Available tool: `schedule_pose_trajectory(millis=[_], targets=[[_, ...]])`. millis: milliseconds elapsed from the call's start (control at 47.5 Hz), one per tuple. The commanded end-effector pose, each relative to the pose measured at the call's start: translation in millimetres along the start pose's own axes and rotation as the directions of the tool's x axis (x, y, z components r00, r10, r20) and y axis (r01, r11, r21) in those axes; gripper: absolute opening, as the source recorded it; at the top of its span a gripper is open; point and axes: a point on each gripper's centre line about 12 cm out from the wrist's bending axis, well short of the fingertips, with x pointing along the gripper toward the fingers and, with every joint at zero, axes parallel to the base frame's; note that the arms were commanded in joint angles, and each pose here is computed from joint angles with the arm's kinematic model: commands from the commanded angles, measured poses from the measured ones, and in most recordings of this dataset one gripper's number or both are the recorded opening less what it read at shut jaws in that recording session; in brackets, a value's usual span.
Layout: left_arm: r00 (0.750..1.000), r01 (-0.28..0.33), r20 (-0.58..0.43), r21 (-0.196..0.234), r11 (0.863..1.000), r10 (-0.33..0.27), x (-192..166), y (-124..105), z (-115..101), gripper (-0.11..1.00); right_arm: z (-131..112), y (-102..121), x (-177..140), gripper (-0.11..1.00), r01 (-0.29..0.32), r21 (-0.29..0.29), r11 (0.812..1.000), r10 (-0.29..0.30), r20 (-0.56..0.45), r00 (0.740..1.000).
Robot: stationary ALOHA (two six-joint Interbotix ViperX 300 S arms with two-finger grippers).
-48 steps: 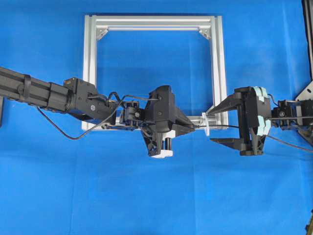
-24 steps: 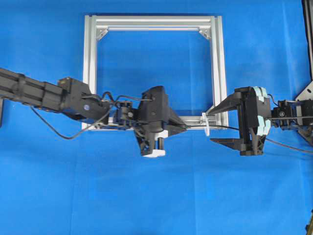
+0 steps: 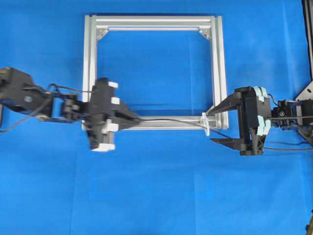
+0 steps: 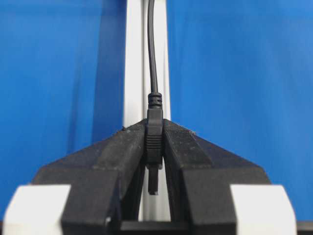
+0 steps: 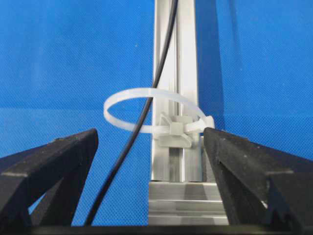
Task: Insert the wire through the string loop located on the right side.
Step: 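Pull the plug leftward with the left gripper, drawing cable through loop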
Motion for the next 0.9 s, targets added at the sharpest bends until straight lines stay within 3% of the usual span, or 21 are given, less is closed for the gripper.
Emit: schedule_pose_trajectory(millis=[0, 526, 883], targets=[[0.999, 0.004, 0.035, 0.002, 1.0, -0.004, -22.6, 0.4, 0.2, 0.07, 8.9, 2.0, 0.9, 0.94, -0.007, -0.001, 1.0, 0.007, 0.031, 0.999], [1.0, 0.015, 0.0, 0.014, 1.0, -0.015, -115.1, 5.7, -59.2, 0.07, 9.5, 2.2, 1.2, 0.94, -0.007, -0.001, 1.0, 0.007, 0.033, 0.999], [0.993, 0.011, -0.122, 0.016, 1.0, -0.009, -112.2, 6.2, -69.1, 0.07, 10.4, 2.4, 1.2, 0.94, -0.008, -0.001, 1.0, 0.008, 0.036, 0.999]])
